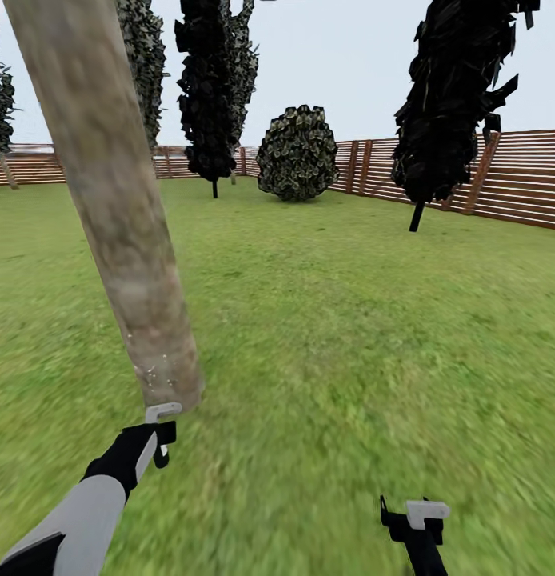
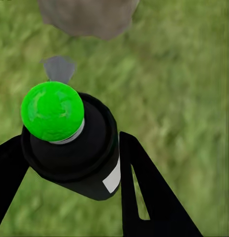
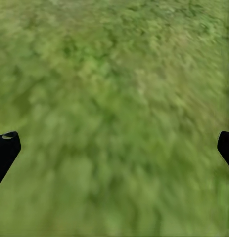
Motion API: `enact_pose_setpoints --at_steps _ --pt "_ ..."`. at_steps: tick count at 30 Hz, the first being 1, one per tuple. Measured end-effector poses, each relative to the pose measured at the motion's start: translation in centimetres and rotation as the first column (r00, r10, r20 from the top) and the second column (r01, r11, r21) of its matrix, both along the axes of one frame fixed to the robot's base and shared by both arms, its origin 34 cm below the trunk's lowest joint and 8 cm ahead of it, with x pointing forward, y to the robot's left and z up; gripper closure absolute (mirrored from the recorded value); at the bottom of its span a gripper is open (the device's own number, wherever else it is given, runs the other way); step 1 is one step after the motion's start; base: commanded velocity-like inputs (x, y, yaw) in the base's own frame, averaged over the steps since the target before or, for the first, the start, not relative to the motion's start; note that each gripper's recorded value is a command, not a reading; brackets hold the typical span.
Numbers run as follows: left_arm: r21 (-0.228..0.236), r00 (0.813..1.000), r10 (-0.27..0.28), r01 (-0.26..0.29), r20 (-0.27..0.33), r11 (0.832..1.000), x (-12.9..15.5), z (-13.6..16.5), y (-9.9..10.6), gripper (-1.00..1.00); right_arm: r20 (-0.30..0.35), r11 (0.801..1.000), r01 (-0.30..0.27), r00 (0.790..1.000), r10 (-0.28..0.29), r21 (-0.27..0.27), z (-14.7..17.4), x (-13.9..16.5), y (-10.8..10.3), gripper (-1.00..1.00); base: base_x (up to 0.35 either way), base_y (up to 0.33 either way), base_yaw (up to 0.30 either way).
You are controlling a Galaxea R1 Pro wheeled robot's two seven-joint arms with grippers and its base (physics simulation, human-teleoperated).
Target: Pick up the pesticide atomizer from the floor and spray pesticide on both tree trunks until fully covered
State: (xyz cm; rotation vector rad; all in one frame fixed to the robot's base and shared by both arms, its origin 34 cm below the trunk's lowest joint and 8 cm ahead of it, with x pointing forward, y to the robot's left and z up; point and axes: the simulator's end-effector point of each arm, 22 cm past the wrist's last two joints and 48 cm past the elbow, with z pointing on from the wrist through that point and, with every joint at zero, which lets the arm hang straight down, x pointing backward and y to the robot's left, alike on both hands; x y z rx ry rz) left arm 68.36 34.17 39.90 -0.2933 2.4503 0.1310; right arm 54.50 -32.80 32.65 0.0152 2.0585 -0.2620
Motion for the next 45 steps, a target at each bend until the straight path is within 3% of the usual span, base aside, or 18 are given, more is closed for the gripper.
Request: enact_pose_setpoints --at_steps 8,25,29,32,33,34,35,38,39,41,43,45 --pt "0.001 1.0 0.003 -0.003 -0.001 1.0 -0.1 -0.1 0.2 1.0 0.0 1.0 0.0 1.0 0.0 0.0 0.0 0.0 0.0 -1.0 0.208 -0.206 0.049" --pt "-0.004 1.0 0.011 -0.011 0.01 1.0 0.2 0.3 0.4 1.0 -0.001 1.0 -0.001 1.0 0.001 0.0 0.0 0.0 0.0 -1.0 0.034 -0.218 0.27" --pt "-0.01 1.0 -0.008 0.008 0.03 1.0 1.5 1.5 -0.5 1.0 0.0 1.0 -0.001 1.0 0.001 0.0 0.0 0.0 0.0 -1.0 -0.006 -0.007 0.087" --pt "-0.022 0.997 -0.023 0.024 0.077 0.999 4.5 4.8 -1.0 1.0 0.0 1.0 -0.001 1.0 0.001 0.0 0.0 0.0 0.0 -1.0 0.0 -0.001 0.007" --pt "-0.05 0.996 -0.046 0.05 0.077 0.997 5.6 6.2 -1.3 1.0 0.001 1.0 -0.001 1.0 0.001 0.0 0.0 0.0 0.0 -1.0 0.0 0.0 0.0" --pt "-0.077 0.995 -0.052 0.059 0.088 0.995 6.5 7.8 0.9 1.0 0.0 1.0 0.001 1.0 -0.001 -0.001 0.0 0.0 -0.1 -1.0 0.0 0.0 0.0" --pt "-0.031 0.995 -0.038 0.041 0.087 0.999 6.2 8.7 5.7 1.0 0.0 1.0 0.0 1.0 0.0 -0.002 0.0 0.0 -0.1 -1.0 0.0 0.0 0.0" --pt "-0.059 0.993 -0.056 0.063 0.101 0.996 6.3 9.4 6.8 1.0 0.001 1.0 0.002 1.0 -0.002 -0.002 0.0 0.0 -0.2 -1.0 0.0 0.0 0.0" --pt "-0.069 0.992 -0.072 0.08 0.105 0.994 6.5 9.5 5.9 1.0 0.0 1.0 0.003 1.0 -0.003 -0.002 0.0 0.0 -0.2 -1.0 0.0 0.0 0.0" --pt "-0.081 0.985 -0.126 0.136 0.115 0.987 7.7 10.1 2.3 1.0 0.0 1.0 0.003 1.0 -0.003 -0.002 0.0 0.0 -0.2 -1.0 0.0 0.0 0.0" --pt "-0.091 0.978 -0.189 0.196 0.086 0.976 8.6 11.0 -1.5 1.0 0.0 1.0 0.003 1.0 -0.003 -0.002 0.0 0.0 -0.2 -1.0 0.0 0.0 0.0" --pt "-0.08 0.98 -0.19 0.194 0.058 0.978 9.1 12.3 -0.8 1.0 0.0 1.0 0.002 1.0 -0.002 -0.002 0.0 0.0 -0.1 -1.0 0.0 0.0 0.0"
